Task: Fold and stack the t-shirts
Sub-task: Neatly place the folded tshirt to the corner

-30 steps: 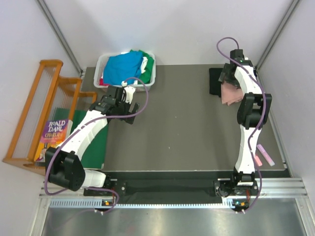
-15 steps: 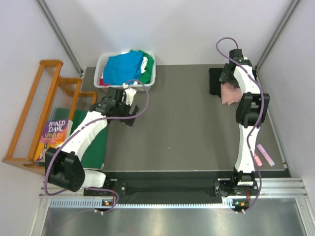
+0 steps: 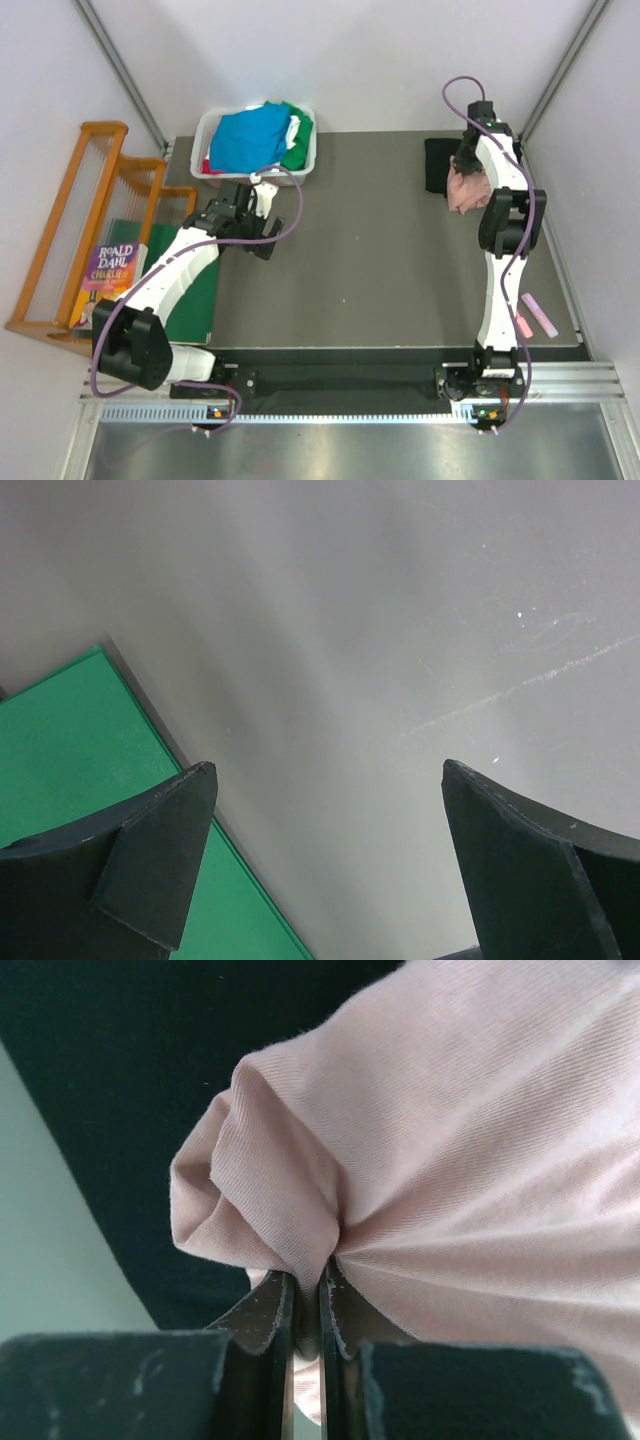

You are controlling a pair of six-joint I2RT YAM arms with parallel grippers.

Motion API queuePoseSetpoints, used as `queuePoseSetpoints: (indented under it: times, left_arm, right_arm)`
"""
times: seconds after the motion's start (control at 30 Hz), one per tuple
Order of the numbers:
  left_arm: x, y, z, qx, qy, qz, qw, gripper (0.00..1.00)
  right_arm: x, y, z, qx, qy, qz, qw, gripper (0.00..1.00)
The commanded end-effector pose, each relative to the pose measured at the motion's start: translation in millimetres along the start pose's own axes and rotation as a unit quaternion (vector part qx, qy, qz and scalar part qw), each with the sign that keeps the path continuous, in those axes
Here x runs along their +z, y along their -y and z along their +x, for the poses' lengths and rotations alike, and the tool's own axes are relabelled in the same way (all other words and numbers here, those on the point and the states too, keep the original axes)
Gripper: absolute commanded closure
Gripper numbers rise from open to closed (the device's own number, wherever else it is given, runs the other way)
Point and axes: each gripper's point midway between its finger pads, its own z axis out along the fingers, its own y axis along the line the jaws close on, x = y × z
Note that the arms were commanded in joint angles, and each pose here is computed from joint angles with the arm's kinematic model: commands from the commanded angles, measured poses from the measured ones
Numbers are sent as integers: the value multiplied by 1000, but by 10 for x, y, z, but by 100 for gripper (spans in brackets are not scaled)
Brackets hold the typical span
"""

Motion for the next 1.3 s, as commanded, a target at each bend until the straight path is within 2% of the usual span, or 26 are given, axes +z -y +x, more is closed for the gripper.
queuePoseSetpoints:
  times: [0.0,0.2,0.37,0.4,0.43,0.5,0.7,0.77,0.83,0.9,0.97,1.07,1.1,1.13,1.23,1.27]
  left_arm:
    - [-48,34,-40,-1,19,11,1000,2]
    - [-34,54,3,-4,13,15,1000,2]
    - [-24,72,46,-4,10,18,1000,2]
    - [-23,77,55,-5,10,19,1000,2]
    - [-13,79,76,-4,8,20,1000,2]
    - [-1,80,90,-6,6,19,1000,2]
    - [6,81,95,-6,5,19,1000,2]
    - [4,95,97,-7,6,23,1000,2]
    - [-5,88,87,-6,7,21,1000,2]
    - [-22,80,75,-4,9,19,1000,2]
    - [-45,73,41,-2,14,19,1000,2]
    - [-88,79,-10,-1,19,22,1000,2]
    - [-103,86,-17,-1,20,24,1000,2]
    - [-103,92,-10,-1,18,26,1000,2]
    - [-121,131,-28,-1,20,37,999,2]
    - [-119,138,-19,-2,19,39,999,2]
  right_arm:
    - [-309,-297,-515,74,61,-109,989,100]
    - [-558,-347,-942,180,89,-213,956,100]
    - [-755,-456,-1136,201,117,-280,931,100]
    - [-806,-514,-1180,214,120,-302,921,100]
    - [-914,-551,-1338,218,149,-334,905,100]
    - [-991,-647,-1322,236,138,-377,885,100]
    - [-1161,-838,-1474,253,141,-447,846,100]
    - [-1132,-881,-1489,257,141,-464,836,100]
    - [-1012,-892,-1469,265,124,-441,848,100]
    - [-797,-857,-1289,256,94,-397,876,93]
    - [-650,-807,-1191,250,81,-364,893,66]
    - [-424,-673,-950,244,56,-318,914,43]
    - [-359,-633,-850,245,39,-304,920,30]
    - [-273,-612,-808,244,28,-294,924,1]
    - [-135,-486,-650,239,-2,-258,936,0]
    - [-133,-431,-665,232,10,-242,942,0]
